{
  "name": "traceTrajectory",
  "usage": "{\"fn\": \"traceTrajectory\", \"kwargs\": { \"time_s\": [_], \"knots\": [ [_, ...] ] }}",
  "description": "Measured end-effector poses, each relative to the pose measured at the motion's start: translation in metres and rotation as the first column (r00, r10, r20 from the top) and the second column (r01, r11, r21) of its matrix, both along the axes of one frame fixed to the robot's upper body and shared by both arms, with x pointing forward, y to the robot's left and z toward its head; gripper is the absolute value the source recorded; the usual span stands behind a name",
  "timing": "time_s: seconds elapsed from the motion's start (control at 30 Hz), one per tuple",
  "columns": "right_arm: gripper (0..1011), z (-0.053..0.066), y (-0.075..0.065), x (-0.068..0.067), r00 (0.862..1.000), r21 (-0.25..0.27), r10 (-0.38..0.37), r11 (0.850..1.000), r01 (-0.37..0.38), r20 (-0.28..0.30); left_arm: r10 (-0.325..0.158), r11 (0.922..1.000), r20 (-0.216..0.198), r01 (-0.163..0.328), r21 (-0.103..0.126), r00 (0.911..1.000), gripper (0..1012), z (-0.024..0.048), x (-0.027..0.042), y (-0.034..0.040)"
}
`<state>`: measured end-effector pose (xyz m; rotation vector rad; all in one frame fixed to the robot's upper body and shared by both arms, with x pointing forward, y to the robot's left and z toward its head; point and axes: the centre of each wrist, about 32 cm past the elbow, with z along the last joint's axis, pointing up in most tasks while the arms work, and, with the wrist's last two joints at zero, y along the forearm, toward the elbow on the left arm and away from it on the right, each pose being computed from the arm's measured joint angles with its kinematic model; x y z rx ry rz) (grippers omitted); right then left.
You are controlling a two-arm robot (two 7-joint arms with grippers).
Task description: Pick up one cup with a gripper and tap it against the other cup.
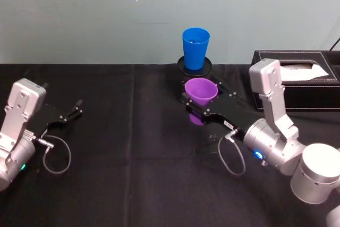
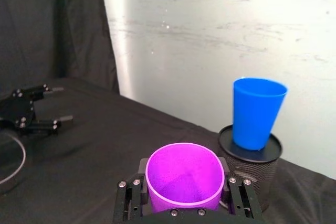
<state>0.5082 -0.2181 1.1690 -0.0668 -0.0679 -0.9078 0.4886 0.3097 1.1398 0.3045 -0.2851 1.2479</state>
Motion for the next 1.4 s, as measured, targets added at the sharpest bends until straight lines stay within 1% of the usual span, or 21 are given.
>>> {"fn": "traceTrajectory", "kwargs": {
  "time_s": [0.07, 0.2, 0.43, 1.4],
  "knots": [
    [746, 0.004, -0.004, -0.002, 1.000, 0.010, -0.009, 1.000, 0.009, -0.004, 0.000, 1.0000, 0.000, 0.000, 0.000, 1.0000, 1000, 0.0000, 0.0000, 0.0000],
    [746, 0.008, -0.009, -0.004, 1.000, 0.026, -0.023, 0.999, 0.023, -0.008, 0.000, 1.0000, 0.000, 0.000, 0.000, 1.0000, 1000, 0.0000, 0.0000, 0.0000],
    [746, 0.009, -0.013, -0.006, 0.999, 0.047, -0.041, 0.998, 0.042, -0.015, 0.000, 1.0000, 0.000, 0.000, 0.000, 1.0000, 1000, 0.0000, 0.0000, 0.0000],
    [746, 0.009, -0.013, -0.006, 0.999, 0.044, -0.040, 0.998, 0.041, -0.014, 0.000, 1.0000, 0.000, 0.000, 0.000, 1.0000, 1000, 0.0000, 0.0000, 0.0000]
  ]
}}
